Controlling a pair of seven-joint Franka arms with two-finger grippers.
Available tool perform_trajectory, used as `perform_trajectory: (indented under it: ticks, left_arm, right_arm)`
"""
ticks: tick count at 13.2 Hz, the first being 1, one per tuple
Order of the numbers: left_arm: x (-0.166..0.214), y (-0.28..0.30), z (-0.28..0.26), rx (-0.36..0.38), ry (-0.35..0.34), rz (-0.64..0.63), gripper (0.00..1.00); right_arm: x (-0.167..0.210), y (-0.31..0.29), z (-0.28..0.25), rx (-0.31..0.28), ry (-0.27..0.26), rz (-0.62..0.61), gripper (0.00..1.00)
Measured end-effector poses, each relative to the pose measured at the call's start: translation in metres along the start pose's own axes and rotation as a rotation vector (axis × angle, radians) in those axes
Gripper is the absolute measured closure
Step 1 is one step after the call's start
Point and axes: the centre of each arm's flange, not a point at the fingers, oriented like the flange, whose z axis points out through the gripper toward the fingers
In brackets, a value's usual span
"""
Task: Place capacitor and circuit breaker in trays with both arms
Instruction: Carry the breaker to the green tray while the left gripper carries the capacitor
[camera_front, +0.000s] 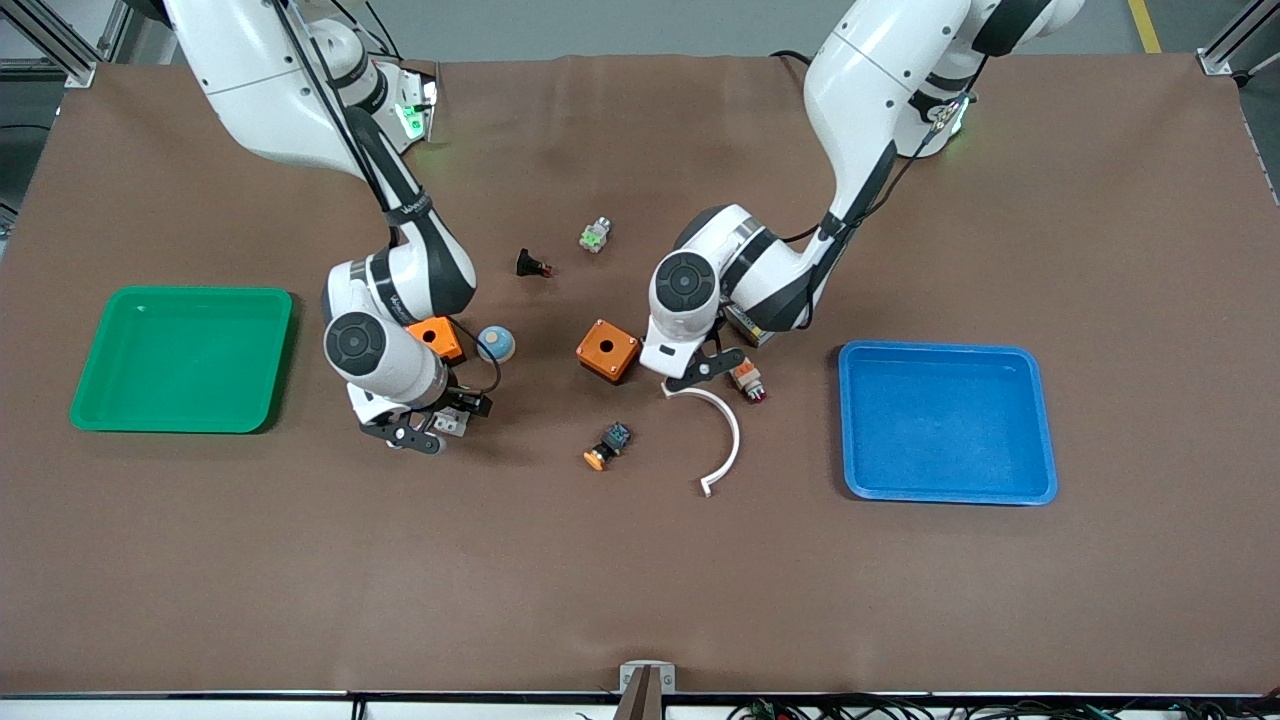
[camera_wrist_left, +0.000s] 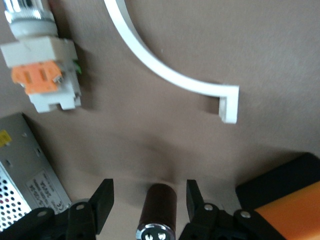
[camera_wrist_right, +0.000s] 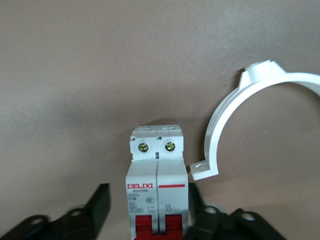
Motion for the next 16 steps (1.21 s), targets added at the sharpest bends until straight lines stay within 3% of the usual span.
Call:
perform_trajectory:
  ticks: [2, 3, 5, 8, 10, 13, 16]
  left_arm:
    - [-0.005, 0.001, 0.008, 0.007, -0.012, 0.0, 0.35]
    - [-0.005, 0.001, 0.01, 0.01, -0.016, -0.001, 0.36]
    - [-0.006, 0.001, 0.013, 0.01, -0.024, -0.006, 0.4]
    - [-0.011, 0.004, 0.016, 0.0, -0.031, -0.006, 0.45]
    - [-0.012, 0.005, 0.016, -0.006, -0.039, -0.011, 0.67]
    - [-0.01, 0.005, 0.014, -0.011, -0.038, -0.016, 0.66]
    - [0.027, -0.007, -0.022, -0.039, -0.001, -0.065, 0.66]
  right_arm:
    - [0.001, 0.003, 0.001, -0.002, 0.0, 0.003, 0.58]
    - [0.002, 0.003, 0.0, -0.002, 0.003, 0.005, 0.6]
    - [0.006, 0.003, -0.009, -0.001, 0.003, 0.008, 0.6]
    - [0.025, 0.024, -0.077, -0.029, -0.058, 0.018, 0.6]
    - [0.043, 0.069, -0.132, -0.035, -0.066, 0.001, 0.6]
    - [0.064, 0.158, -0.164, -0.061, -0.087, -0.031, 0.6]
    - [0.079, 0.255, -0.145, -0.037, -0.117, -0.12, 0.6]
